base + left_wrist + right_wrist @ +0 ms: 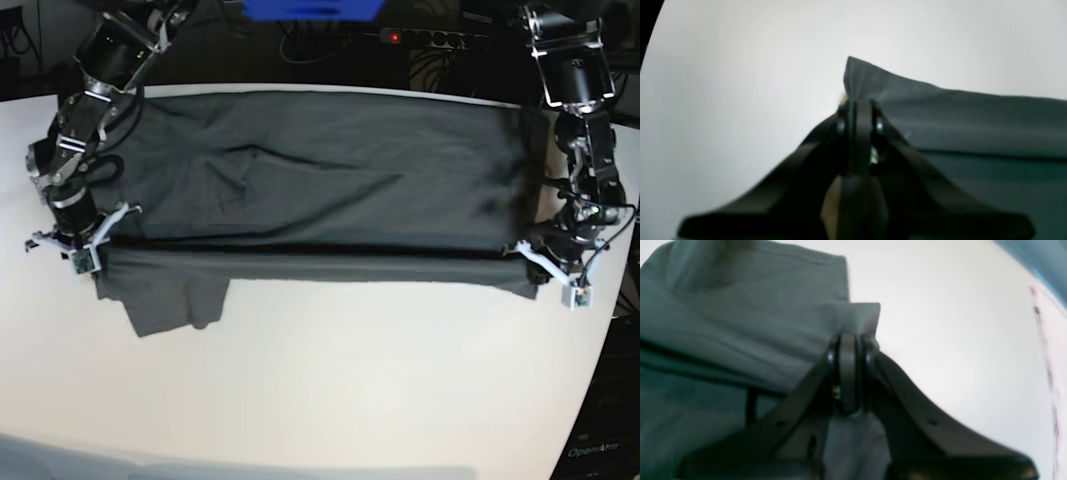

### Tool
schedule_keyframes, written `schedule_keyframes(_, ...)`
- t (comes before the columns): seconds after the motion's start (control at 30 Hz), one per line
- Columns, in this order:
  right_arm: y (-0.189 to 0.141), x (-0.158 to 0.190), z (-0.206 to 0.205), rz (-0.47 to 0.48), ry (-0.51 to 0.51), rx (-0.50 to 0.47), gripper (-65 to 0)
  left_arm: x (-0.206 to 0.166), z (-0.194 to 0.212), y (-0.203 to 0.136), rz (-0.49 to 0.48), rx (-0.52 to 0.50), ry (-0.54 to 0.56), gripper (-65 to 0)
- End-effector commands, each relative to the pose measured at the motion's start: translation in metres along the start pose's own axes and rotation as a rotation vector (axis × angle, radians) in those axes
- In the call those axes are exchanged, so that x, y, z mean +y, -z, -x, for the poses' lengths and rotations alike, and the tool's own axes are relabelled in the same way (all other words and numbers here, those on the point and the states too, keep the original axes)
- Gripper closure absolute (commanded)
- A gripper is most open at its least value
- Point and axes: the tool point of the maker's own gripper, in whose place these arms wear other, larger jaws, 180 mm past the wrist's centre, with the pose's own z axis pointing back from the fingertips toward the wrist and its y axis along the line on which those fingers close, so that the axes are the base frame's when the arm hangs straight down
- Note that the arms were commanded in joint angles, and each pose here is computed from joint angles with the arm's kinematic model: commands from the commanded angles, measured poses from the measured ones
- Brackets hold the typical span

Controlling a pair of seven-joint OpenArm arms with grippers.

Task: Fold the T-shirt properly
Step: 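Lift both hem corners and fold them over toward the collar edge, then lay the folded hem edge onto the collar edge with both grippers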

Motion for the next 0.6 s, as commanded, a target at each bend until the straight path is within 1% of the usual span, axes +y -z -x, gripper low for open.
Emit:
schedule_keyframes(0.0, -0.004, -0.011, -0.017, 0.03, -0.01, -0.057, -0.6, 0.004, -0.029, -0.006, -0.008, -0.084, 0.017, -2.7)
schedule_keyframes(0.07, -0.01, -0.011, -0.017, 0.036, -0.023, -0.056, -0.6, 0.001, -0.034, -0.01, -0.006, -0.099, 0.03, -2.7)
schedule_keyframes(0.17, -0.017, -0.014, -0.02, 0.049, -0.04, -0.064, -0.6, -0.001, -0.035, -0.015, -0.004, -0.075, 0.042, -2.7)
schedule_keyframes(0.23, -0.024, -0.015, -0.022, 0.056, -0.035, -0.081, -0.6, -0.004, -0.038, -0.019, -0.001, -0.075, 0.056, -2.7)
schedule_keyframes(0.33, -0.036, -0.016, -0.023, 0.065, -0.058, -0.083, -0.6, -0.012, -0.042, -0.03, 0.013, -0.101, 0.073, -2.7)
schedule_keyframes(0.47, -0.047, -0.014, -0.017, 0.062, -0.067, -0.075, -0.6, -0.022, -0.039, -0.041, 0.068, -0.12, 0.028, -2.7)
schedule_keyframes(0.57, -0.058, -0.012, -0.014, 0.062, -0.067, -0.075, -0.6, -0.013, -0.036, -0.055, 0.061, -0.142, -0.014, -2.7)
